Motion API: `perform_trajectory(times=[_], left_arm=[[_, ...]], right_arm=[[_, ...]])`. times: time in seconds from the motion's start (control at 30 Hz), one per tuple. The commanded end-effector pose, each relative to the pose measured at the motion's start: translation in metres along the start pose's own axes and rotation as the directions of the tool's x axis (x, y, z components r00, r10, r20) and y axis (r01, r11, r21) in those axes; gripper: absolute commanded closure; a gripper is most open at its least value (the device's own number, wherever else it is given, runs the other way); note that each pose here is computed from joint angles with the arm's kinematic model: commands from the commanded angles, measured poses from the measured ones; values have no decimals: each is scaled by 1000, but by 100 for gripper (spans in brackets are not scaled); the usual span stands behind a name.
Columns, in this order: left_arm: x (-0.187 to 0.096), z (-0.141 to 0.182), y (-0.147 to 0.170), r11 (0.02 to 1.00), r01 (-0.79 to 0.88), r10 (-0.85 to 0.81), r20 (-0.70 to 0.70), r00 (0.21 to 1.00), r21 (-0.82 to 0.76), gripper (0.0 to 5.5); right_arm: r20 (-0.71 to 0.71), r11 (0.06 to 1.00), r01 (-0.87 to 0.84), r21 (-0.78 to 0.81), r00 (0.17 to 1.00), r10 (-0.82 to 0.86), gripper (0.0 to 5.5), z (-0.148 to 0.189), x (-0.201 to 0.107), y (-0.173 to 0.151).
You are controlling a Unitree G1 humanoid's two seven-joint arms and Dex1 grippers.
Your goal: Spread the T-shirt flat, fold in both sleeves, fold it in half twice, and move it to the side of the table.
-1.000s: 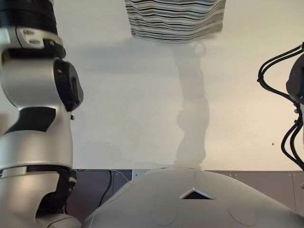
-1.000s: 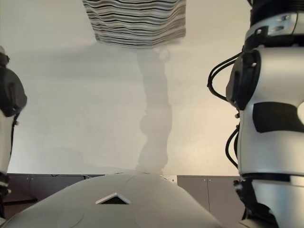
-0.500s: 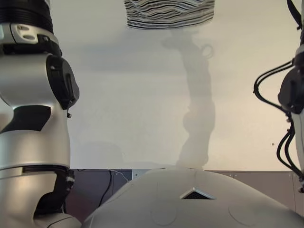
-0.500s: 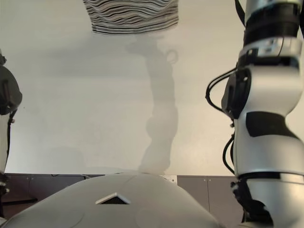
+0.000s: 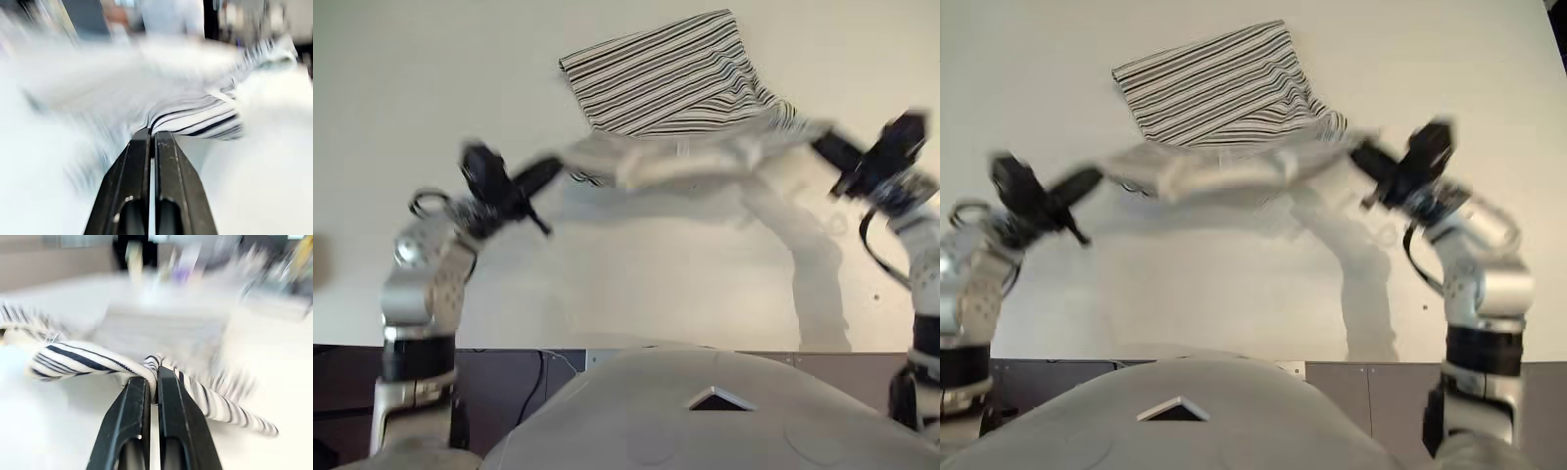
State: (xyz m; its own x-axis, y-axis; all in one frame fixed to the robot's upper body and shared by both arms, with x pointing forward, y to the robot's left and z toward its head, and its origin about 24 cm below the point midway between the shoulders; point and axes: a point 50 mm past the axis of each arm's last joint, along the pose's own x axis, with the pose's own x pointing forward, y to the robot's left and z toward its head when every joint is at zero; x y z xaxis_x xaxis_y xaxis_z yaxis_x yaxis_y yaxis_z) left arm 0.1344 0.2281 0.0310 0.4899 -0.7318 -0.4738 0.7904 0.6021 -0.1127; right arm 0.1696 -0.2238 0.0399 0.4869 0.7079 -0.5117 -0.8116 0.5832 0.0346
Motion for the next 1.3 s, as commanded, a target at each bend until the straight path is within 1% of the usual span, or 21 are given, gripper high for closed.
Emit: perform_trajectory(times=[0.03, 0.07, 0.2, 0.27, 0.33, 0.4, 0.57, 0.6, 0.63, 0.7, 0.77, 0.8, 0.83, 0.87, 0.9, 0.93, 1.03, 1.1, 1.2, 1.23, 1.3], left_arm=[[-6, -10, -21, 981, 75, -52, -134, 990, 177, 540], [-5, -11, -20, 978, 45, -16, -143, 990, 205, 540], [-7, -10, -34, 965, 21, 14, -129, 992, 261, 481], [-15, -9, -37, 977, -32, 54, -99, 994, 213, 449], [-30, -3, -21, 985, -144, 150, -61, 987, 97, 420], [-42, -1, -10, 986, -167, 167, -70, 984, 1, 397], [-58, -22, -32, 998, -3, -10, -225, 974, -59, 327], [-69, -35, -33, 995, 17, -44, -285, 957, -95, 310], [-85, -48, -27, 991, 0, -48, -354, 934, -132, 310], [-105, -59, -1, 983, -97, 27, -395, 918, -158, 310], [-97, -38, 42, 963, -234, 189, -278, 942, -137, 310], [-81, -9, 65, 949, -293, 278, -134, 951, -114, 310], [-57, 26, 85, 929, -349, 356, 43, 933, -122, 310], [-35, 57, 93, 923, -364, 382, 173, 908, -127, 310], [-21, 76, 94, 922, -367, 387, 243, 890, -124, 310], [-9, 83, 90, 927, -363, 374, 258, 891, -92, 310], [19, 74, 49, 971, -239, 230, 200, 953, 24, 310], [17, 66, 38, 974, -226, 220, 182, 958, 17, 310], [20, 54, 41, 961, -268, 262, 88, 961, 65, 310], [23, 47, 40, 961, -258, 255, 40, 966, 103, 310], [20, 33, 40, 956, -246, 256, -43, 966, 161, 310]], right_arm=[[-146, 986, -109, -128, 985, 90, 534, -12, -9, 23], [-136, 984, -94, -148, 988, 74, 534, -9, -12, 22], [-76, 973, -50, -223, 997, 34, 468, 11, -22, 18], [-66, 973, -62, -223, 997, 48, 429, 18, -29, 21], [-51, 975, -79, -205, 996, 70, 395, 24, -39, 23], [-44, 980, -86, -180, 996, 80, 369, 27, -49, 25], [-100, 986, -108, -125, 990, 96, 288, 17, -59, 30], [-69, 992, -64, -107, 996, 57, 268, 20, -63, 25], [7, 996, 10, -88, 1000, -9, 268, 29, -65, 13], [141, 989, 133, -60, 982, -124, 268, 47, -63, -9], [197, 969, 242, -46, 953, -229, 268, 54, -53, -27], [178, 952, 301, -51, 941, -288, 268, 51, -44, -38], [152, 939, 338, -60, 933, -326, 268, 47, -34, -46], [118, 929, 360, -86, 930, -349, 268, 43, -23, -53], [95, 925, 363, -111, 930, -354, 268, 41, -15, -58], [79, 926, 354, -129, 935, -346, 268, 39, -8, -61], [-34, 909, 347, -229, 931, -364, 268, 16, 9, -73], [-65, 897, 361, -255, 919, -388, 268, 6, 14, -80], [-103, 890, 349, -292, 914, -392, 268, -11, 22, -76], [-99, 886, 354, -301, 912, -398, 268, -13, 24, -74], [25, 870, 417, -263, 904, -426, 268, 7, 21, -75]])
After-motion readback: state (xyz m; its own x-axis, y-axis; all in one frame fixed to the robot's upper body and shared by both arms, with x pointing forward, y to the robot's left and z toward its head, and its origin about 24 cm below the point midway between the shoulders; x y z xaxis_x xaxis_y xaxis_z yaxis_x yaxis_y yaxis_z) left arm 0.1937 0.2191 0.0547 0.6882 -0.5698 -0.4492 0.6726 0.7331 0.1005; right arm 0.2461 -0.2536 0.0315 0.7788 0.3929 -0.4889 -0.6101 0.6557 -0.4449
